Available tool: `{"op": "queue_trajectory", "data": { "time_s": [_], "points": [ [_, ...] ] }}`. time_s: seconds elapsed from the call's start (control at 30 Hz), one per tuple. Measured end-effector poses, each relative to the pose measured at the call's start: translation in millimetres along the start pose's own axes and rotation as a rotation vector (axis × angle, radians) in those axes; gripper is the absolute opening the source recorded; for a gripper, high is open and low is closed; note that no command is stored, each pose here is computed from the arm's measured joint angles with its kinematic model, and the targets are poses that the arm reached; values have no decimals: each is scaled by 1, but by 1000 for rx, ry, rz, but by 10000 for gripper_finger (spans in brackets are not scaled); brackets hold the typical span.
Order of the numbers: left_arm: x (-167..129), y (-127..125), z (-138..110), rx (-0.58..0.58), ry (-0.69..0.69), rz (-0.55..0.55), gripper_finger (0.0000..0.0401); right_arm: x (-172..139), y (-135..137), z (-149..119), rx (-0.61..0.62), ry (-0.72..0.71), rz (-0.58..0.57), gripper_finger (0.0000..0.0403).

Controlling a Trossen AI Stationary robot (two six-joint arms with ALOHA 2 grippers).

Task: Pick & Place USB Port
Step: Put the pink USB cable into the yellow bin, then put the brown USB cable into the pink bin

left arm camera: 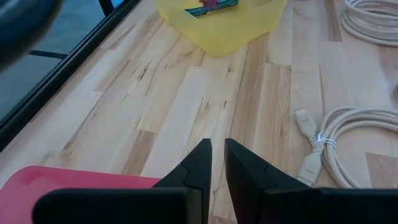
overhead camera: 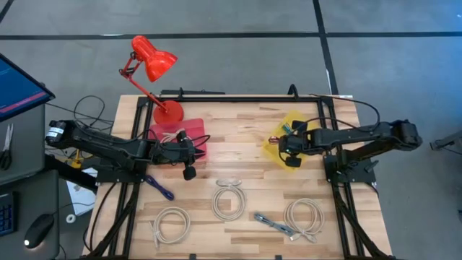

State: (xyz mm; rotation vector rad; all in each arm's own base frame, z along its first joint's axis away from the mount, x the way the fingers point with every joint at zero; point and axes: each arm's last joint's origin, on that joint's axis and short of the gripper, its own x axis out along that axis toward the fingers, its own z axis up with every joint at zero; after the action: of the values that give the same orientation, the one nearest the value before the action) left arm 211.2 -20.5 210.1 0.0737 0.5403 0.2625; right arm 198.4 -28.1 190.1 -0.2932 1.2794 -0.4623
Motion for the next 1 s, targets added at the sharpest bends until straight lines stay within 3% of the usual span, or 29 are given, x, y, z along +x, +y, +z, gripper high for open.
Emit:
{"op": "queue_trajectory", "data": {
  "time_s": [0.23, 0.6, 1.0],
  "points": [
    [0, 0, 0, 0, 0, 0, 43, 0, 3, 0, -21, -5, 101, 0],
    [0, 0, 0, 0, 0, 0, 43, 0, 3, 0, -24, -3, 106, 3],
    [0, 0, 0, 0, 0, 0, 43, 0, 3, 0, -23, -4, 101, 92]
  ]
}}
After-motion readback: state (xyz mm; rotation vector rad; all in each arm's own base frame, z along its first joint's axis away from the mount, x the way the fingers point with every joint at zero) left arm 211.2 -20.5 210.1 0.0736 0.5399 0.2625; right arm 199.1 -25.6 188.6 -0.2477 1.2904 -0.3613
